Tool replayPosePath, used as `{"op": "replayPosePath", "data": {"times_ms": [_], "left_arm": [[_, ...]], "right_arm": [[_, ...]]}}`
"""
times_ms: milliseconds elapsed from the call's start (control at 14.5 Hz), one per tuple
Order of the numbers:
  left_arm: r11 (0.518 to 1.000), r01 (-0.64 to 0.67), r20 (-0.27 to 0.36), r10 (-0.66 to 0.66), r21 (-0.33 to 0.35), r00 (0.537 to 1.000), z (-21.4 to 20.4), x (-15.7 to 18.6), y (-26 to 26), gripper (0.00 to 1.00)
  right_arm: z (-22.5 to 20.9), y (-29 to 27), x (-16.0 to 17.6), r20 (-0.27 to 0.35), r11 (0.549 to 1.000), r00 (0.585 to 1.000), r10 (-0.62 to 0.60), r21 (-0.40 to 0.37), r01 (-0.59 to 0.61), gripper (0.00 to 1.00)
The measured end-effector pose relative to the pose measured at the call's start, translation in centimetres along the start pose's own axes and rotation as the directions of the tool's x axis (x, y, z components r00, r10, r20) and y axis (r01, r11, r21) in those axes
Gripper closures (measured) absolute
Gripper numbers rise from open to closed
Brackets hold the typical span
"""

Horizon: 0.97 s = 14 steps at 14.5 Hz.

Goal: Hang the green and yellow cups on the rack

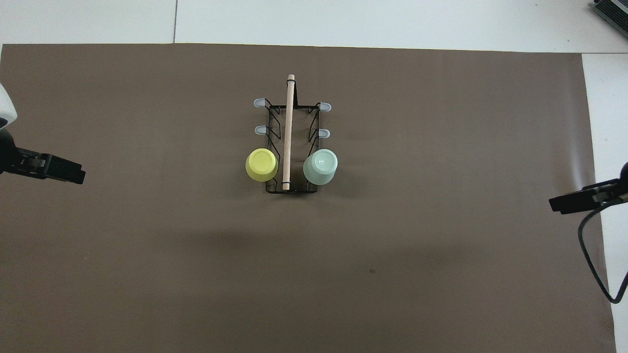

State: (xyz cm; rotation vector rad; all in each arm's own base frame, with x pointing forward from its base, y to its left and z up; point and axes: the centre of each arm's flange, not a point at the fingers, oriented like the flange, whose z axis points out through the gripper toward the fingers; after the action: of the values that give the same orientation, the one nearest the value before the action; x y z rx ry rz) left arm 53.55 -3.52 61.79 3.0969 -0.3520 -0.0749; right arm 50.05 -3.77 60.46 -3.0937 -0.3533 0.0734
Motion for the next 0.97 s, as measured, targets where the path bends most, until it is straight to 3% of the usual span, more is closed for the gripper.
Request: {"op": "replayPosePath", "data": {"times_ms": [483, 966], "left_arm": [[1.000, 0.000, 0.000, 0.000, 0.000, 1.000, 0.0, 0.0, 0.0, 0.00], [1.000, 0.000, 0.000, 0.000, 0.000, 1.000, 0.0, 0.0, 0.0, 0.00]], "right_arm": [[-3.2, -0.6, -0.8, -0.009, 0.993, 0.993, 0.118, -0.003, -0.118, 0.00], [-4.7, -1.9, 0.0, -0.018, 0.988, 0.988, 0.152, 0.005, -0.152, 0.00]]}}
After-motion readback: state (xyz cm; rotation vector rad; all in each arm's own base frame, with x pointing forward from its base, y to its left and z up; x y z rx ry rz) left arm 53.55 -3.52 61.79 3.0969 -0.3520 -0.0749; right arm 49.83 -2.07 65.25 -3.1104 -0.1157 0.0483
